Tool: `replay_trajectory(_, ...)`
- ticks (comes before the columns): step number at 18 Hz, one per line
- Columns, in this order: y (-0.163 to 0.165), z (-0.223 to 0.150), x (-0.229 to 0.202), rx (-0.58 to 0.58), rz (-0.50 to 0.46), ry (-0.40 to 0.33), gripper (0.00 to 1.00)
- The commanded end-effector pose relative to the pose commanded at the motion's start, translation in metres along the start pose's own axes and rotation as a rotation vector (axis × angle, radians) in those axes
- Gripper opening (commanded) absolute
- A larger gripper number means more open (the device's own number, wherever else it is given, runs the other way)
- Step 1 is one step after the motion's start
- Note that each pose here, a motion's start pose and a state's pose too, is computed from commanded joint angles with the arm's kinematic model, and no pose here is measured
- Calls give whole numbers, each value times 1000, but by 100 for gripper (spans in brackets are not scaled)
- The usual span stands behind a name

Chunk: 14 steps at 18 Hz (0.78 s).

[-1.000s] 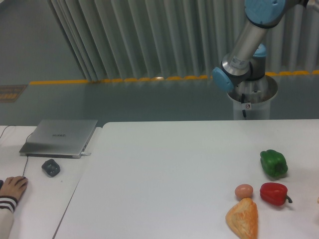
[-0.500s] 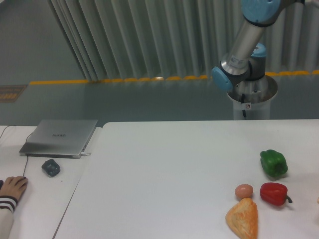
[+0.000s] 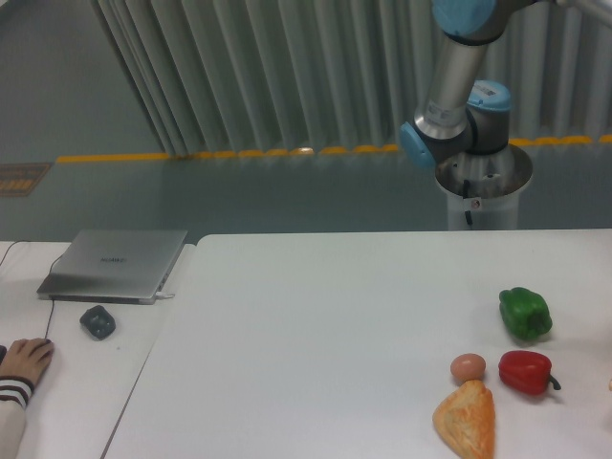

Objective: Place the yellow pepper on the table

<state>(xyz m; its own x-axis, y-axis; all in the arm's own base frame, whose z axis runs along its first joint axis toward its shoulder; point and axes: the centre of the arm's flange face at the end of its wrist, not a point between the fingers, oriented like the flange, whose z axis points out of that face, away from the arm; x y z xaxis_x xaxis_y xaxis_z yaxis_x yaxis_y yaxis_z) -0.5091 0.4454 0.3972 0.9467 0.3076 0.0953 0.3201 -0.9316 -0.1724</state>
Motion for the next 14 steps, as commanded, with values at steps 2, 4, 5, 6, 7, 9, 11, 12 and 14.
replay_trajectory(2,-10,2,11,19,-31,-11,35)
replay_trajectory(4,-24,4,23,59,-60,-27,35)
replay_trajectory(5,-31,8,28,78,-85,-32,35)
replay_trajectory(6,-38,10,36,94,-105,-41,35)
replay_trajectory(7,-45,16,42,106,-120,-46,35)
replay_trajectory(9,-57,20,52,144,-169,-59,35)
replay_trajectory(11,-67,30,65,154,-172,-61,35)
replay_trajectory(12,-71,39,68,147,-163,-55,35)
replay_trajectory(14,-77,51,79,132,-145,-50,35)
